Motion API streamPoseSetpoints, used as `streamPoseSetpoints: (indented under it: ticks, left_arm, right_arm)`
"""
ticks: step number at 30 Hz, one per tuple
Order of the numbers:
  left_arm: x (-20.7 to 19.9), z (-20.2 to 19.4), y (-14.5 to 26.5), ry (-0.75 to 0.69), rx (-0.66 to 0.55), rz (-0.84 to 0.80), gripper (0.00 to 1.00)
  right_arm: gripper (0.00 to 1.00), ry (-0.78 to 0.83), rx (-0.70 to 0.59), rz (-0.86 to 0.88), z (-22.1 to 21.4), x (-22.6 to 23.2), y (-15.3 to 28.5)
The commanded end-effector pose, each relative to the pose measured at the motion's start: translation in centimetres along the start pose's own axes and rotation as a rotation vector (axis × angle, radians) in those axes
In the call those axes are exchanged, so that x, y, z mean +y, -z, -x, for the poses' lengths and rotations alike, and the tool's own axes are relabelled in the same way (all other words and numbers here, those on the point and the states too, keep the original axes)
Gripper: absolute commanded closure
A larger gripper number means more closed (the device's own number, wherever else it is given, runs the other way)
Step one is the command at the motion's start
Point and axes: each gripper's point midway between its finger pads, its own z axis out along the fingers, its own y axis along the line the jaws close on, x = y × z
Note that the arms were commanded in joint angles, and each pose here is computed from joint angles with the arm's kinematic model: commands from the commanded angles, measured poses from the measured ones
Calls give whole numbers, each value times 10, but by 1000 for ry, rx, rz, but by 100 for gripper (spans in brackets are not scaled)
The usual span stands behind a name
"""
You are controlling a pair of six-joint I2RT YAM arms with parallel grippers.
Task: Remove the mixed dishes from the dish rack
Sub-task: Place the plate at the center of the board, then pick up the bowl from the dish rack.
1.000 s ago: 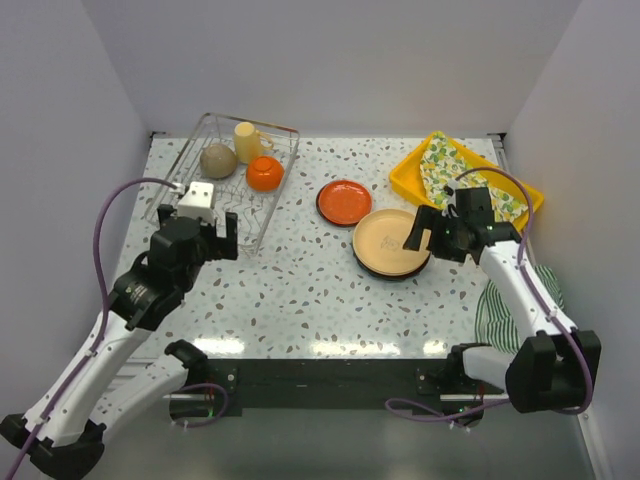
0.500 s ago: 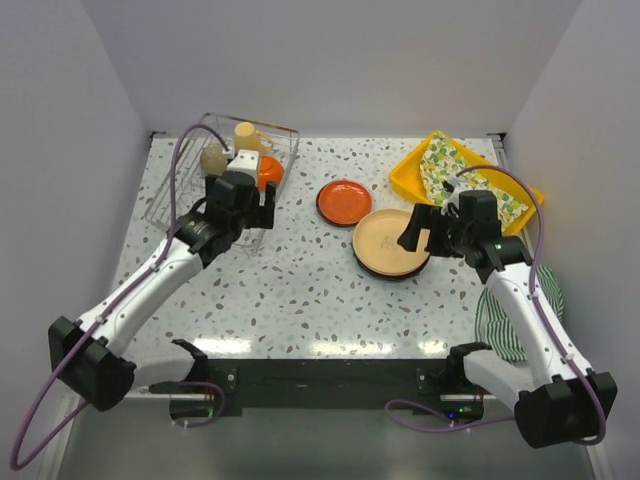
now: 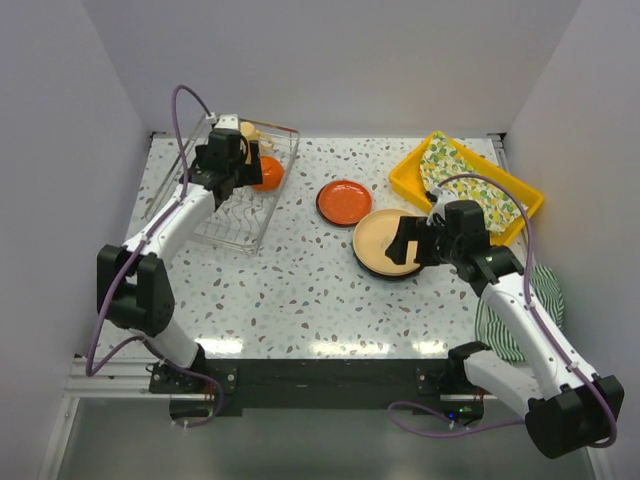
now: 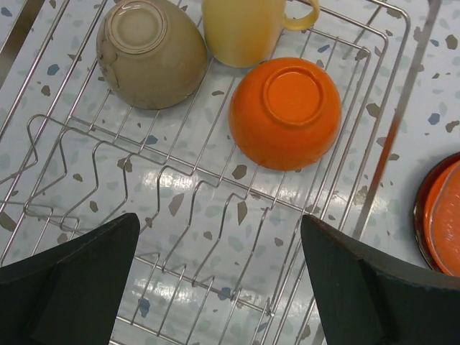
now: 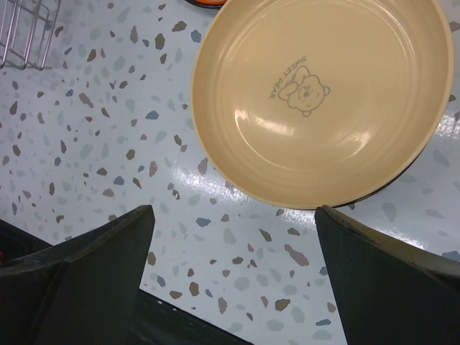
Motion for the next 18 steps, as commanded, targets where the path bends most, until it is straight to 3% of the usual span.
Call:
streamPoseSetpoints:
  ticks: [1, 8, 18]
  left_arm:
    - [2, 30, -24, 1, -67, -22, 0]
    - [-4, 28, -71, 40, -8, -73, 1]
    - [-19, 18, -109, 247, 79, -234, 1]
  right_arm:
    - [2, -3, -67, -11, 15, 1, 4]
    - [2, 15, -37, -64, 13, -10, -2]
    - [2, -10, -5, -74, 4, -14, -13]
